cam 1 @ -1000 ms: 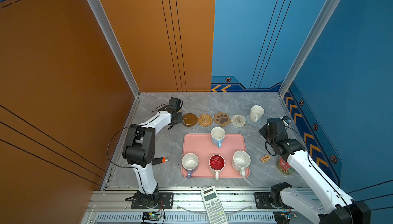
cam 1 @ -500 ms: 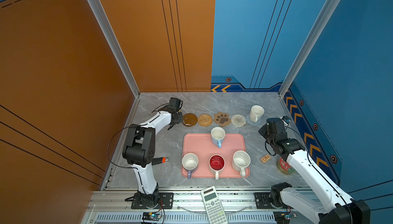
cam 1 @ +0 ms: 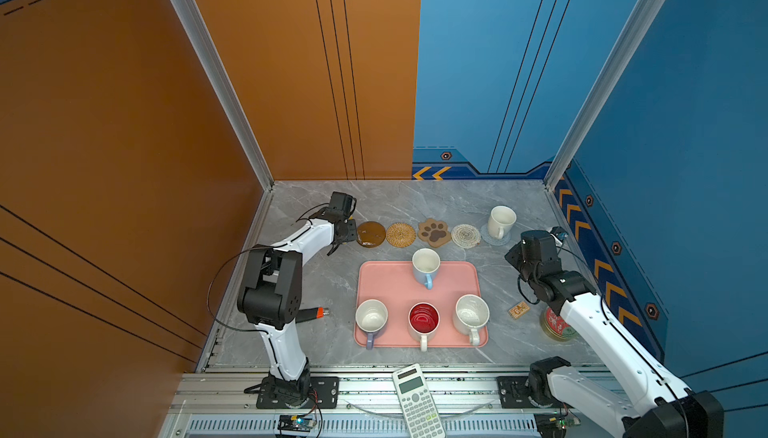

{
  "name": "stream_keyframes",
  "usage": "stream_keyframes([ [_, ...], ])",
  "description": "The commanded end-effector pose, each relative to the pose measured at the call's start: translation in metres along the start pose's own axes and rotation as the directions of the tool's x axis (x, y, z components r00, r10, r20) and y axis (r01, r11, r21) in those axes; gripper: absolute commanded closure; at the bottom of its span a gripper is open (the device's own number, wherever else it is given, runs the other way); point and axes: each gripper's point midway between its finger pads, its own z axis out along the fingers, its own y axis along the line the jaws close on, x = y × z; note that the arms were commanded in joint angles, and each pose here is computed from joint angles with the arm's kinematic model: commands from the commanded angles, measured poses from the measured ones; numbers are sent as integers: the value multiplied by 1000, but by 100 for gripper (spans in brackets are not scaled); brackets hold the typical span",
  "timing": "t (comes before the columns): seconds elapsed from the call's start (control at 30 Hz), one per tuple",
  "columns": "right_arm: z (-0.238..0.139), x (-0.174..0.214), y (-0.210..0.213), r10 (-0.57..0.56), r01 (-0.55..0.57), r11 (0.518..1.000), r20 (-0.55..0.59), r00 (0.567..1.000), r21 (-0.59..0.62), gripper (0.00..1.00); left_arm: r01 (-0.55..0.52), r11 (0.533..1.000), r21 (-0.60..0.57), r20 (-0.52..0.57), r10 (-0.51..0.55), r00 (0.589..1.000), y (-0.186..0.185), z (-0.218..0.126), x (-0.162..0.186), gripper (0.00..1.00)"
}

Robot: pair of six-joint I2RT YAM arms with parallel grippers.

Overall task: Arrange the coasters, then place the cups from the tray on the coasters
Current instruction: 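Lower the yellow mug onto the dark brown coaster and open the left gripper, then draw the left gripper back while the right gripper moves over the pink tray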

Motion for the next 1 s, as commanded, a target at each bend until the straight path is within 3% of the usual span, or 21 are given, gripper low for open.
stream_keyframes([
  [0.0,-4,-8,11,-2,2,1000,8,1000,-30,73,6,1000,14,18,-7,1000,3,-13,-3,54],
  [0.33,-4,-7,13,-3,3,999,3,1000,-37,67,2,999,34,82,-5,997,0,-51,-11,42],
  [0.57,-4,-6,15,-3,3,999,-3,1000,-40,54,-13,998,68,197,-1,980,-10,-102,-19,40],
  [0.77,-1,-1,23,-19,18,999,-31,999,-51,49,-70,985,160,307,18,952,-39,-152,-9,34],
  [0.97,-5,7,44,-75,69,993,-60,995,-101,48,-92,953,288,393,-30,919,-62,-190,13,28],
])
